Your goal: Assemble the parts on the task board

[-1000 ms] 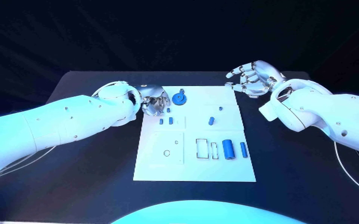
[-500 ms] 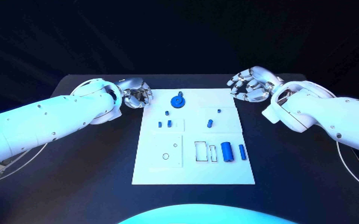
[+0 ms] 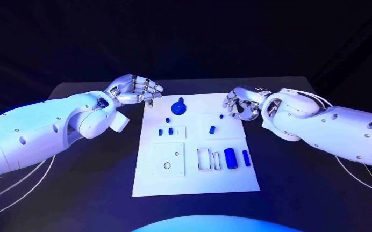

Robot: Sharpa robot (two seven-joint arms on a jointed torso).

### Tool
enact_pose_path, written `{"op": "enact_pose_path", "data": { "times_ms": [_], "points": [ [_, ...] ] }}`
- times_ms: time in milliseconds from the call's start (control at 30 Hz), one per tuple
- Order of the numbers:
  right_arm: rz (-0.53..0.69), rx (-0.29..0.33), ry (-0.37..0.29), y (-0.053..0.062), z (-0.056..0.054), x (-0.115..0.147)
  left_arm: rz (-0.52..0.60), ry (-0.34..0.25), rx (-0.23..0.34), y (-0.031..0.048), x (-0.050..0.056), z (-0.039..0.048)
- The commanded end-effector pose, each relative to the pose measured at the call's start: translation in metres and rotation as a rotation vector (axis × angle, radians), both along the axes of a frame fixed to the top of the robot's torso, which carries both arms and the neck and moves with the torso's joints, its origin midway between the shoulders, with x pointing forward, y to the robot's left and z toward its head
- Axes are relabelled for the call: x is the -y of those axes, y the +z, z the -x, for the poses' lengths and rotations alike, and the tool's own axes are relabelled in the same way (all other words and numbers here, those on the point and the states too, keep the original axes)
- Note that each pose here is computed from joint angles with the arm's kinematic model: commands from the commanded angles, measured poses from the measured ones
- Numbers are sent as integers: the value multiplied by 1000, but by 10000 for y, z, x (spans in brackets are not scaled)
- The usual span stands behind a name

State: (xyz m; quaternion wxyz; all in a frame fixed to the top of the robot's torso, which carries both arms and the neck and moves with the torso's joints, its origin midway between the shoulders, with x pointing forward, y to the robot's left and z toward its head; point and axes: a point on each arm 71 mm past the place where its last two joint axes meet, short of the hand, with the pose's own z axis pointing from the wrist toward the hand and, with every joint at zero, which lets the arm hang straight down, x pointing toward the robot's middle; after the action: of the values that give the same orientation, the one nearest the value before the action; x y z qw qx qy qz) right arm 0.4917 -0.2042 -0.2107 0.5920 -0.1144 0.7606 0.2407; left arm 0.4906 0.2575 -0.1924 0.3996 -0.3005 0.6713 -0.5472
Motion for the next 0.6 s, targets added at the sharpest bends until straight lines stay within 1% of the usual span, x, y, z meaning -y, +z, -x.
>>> {"op": "enact_pose_path", "data": {
  "times_ms": [33,167,367,600],
  "points": [
    [180,39,13,-75,3,-50,232,-12,-38,80,44,39],
    [203,46,25,-114,17,-133,253,-15,-41,96,61,63],
    [208,64,32,-145,14,-236,264,-16,-40,112,76,86],
    [203,52,53,-187,30,-331,267,-18,-40,116,86,94]
  ]
}}
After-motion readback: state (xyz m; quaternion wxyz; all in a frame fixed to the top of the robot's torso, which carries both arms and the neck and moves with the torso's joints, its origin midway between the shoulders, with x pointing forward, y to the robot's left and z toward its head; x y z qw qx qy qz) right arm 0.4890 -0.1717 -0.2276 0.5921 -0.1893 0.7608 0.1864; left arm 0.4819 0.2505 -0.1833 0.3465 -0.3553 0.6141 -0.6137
